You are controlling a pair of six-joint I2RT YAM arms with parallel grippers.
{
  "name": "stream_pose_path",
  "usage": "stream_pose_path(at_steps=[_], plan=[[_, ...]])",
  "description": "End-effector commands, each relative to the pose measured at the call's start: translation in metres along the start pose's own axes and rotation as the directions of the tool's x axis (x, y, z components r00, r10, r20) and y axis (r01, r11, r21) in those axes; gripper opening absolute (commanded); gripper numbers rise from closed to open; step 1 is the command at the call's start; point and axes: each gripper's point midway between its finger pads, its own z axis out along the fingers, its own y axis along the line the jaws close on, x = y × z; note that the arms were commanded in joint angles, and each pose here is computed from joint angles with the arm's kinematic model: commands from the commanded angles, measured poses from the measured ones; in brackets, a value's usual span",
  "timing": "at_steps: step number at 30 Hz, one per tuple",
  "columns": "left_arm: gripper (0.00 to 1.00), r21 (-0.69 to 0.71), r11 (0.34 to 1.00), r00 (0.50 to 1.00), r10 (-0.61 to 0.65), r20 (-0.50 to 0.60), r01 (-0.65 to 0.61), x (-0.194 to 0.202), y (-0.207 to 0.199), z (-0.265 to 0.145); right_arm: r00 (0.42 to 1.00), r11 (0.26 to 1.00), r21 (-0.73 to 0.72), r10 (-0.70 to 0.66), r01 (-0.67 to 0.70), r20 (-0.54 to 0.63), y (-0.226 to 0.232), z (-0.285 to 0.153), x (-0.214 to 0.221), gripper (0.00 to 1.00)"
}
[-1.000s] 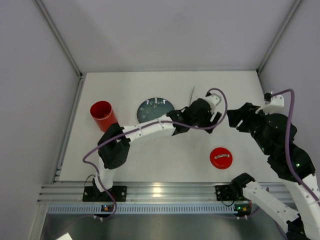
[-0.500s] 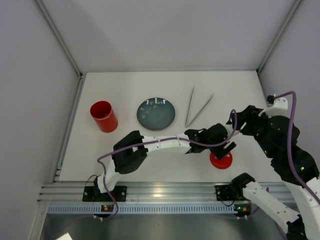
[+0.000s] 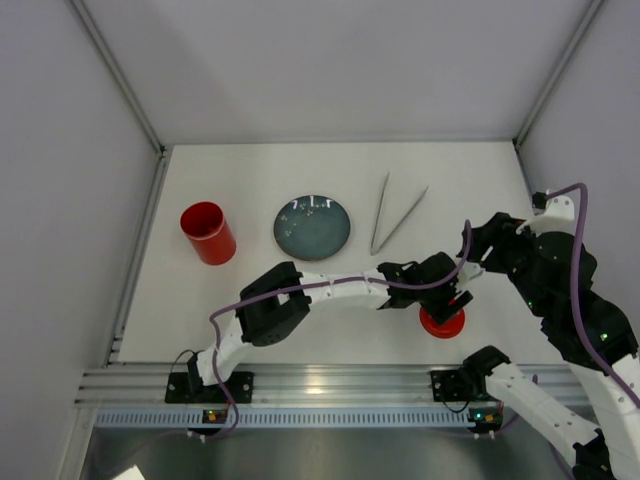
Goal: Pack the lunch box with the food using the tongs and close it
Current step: Pick up the box lid from the center of the board.
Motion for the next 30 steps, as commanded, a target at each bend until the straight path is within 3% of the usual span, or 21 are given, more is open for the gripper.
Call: stream_pose_path(at_steps=[1,10,30], plan=[[0.69,0.033,0.999,0.999,0.03,-0.029,-0.029,0.011,-0.008,0.006,1.0,0.998,-0.067,0.015,-0.013,0.027,0.015,0.0,-0.009,0.56],[0.53,0.014,0.999,0.997,0.029,-0.07,-0.028,0.027,-0.003,0.01,1.0,0.998,-0.067,0.014,-0.013,0.014,0.014,0.003,-0.003,0.55],[0.36,0.014,0.999,0.991,0.042,-0.128,-0.041,0.05,0.001,0.015,1.0,0.998,-0.061,0.014,-0.013,0.012,0.012,0.003,0.0,0.55]])
